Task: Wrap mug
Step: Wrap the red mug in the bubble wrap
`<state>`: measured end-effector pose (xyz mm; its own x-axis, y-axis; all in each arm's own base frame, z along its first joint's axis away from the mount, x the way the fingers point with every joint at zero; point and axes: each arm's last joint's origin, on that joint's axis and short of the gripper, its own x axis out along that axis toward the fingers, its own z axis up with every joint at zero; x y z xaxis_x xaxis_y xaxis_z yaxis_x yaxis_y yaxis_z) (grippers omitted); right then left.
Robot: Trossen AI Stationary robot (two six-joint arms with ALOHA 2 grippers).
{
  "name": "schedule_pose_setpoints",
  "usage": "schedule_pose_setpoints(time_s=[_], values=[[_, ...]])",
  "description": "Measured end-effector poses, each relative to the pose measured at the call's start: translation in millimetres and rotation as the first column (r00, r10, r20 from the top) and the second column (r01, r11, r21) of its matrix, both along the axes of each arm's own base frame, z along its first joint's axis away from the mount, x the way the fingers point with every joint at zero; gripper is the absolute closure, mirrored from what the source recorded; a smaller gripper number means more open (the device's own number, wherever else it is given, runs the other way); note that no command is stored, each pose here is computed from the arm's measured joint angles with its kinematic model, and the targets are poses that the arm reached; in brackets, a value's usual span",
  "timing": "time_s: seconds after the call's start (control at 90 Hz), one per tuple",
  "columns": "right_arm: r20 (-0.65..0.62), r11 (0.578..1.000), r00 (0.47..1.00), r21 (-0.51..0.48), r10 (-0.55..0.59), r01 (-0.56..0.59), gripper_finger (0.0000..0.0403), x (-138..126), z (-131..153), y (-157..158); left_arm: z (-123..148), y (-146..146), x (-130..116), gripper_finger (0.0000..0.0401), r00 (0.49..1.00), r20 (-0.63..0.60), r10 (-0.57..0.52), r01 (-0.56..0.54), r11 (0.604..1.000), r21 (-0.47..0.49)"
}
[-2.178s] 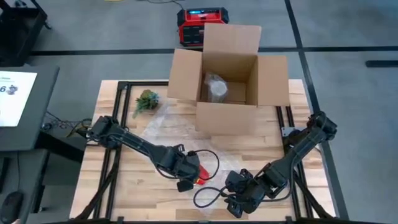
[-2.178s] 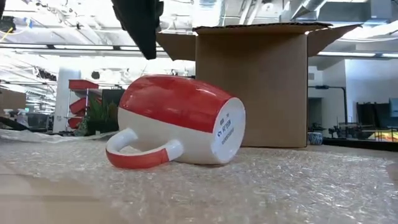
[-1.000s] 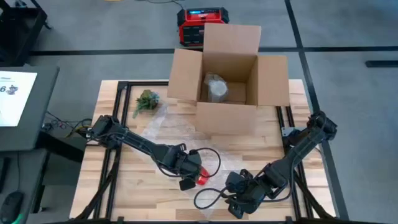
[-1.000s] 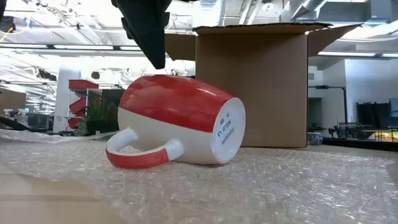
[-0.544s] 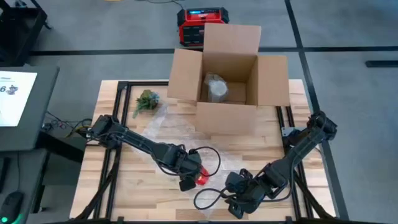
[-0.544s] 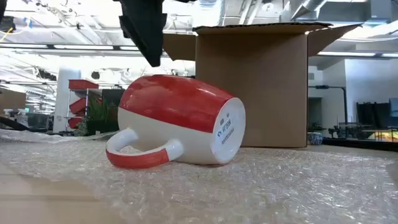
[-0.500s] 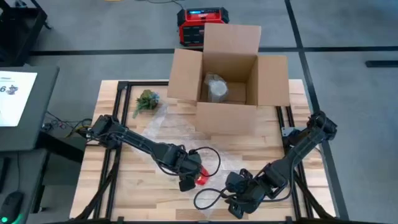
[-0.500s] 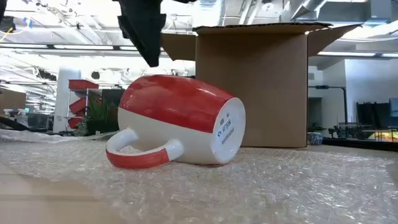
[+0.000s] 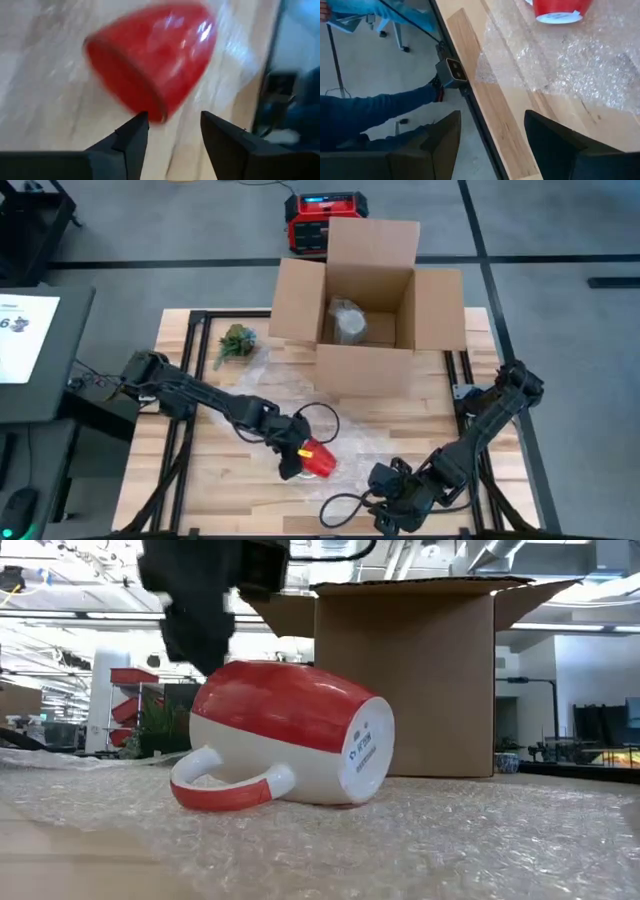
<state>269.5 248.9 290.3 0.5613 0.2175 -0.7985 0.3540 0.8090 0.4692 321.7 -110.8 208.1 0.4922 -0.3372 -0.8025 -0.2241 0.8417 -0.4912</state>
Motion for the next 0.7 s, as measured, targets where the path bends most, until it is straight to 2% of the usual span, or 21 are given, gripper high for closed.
schedule_pose_setpoints(time_s=[0.122, 0.267, 0.4, 0.556, 0.7], values=[[0.001, 1.0, 1.0, 0.0, -0.007, 0.007, 0.0196, 2, 0, -2, -12, -9, 2, 0.024, 0.997, 0.077, 0.03, -0.025, 0.997, -0.074], [0.001, 1.0, 1.0, 0.001, -0.015, 0.015, 0.0196, 4, 0, -4, -17, -14, 1, 0.0259, 0.994, 0.096, 0.059, -0.056, 0.998, -0.031], [0.001, 1.0, 1.0, 0.001, -0.024, 0.024, 0.0196, 6, 0, -6, -13, -15, 3, 0.0303, 0.989, 0.129, 0.066, -0.062, 0.998, -0.031], [0.001, 0.999, 0.999, 0.001, -0.032, 0.032, 0.0196, 8, 0, -9, 1, -18, 10, 0.0385, 0.985, 0.166, 0.057, -0.051, 0.998, -0.041], [-0.016, 0.999, 0.999, -0.001, -0.046, 0.046, 0.0196, 7, -1, -10, 29, -21, 17, 0.0397, 0.986, 0.162, 0.033, -0.033, 0.999, -0.001]])
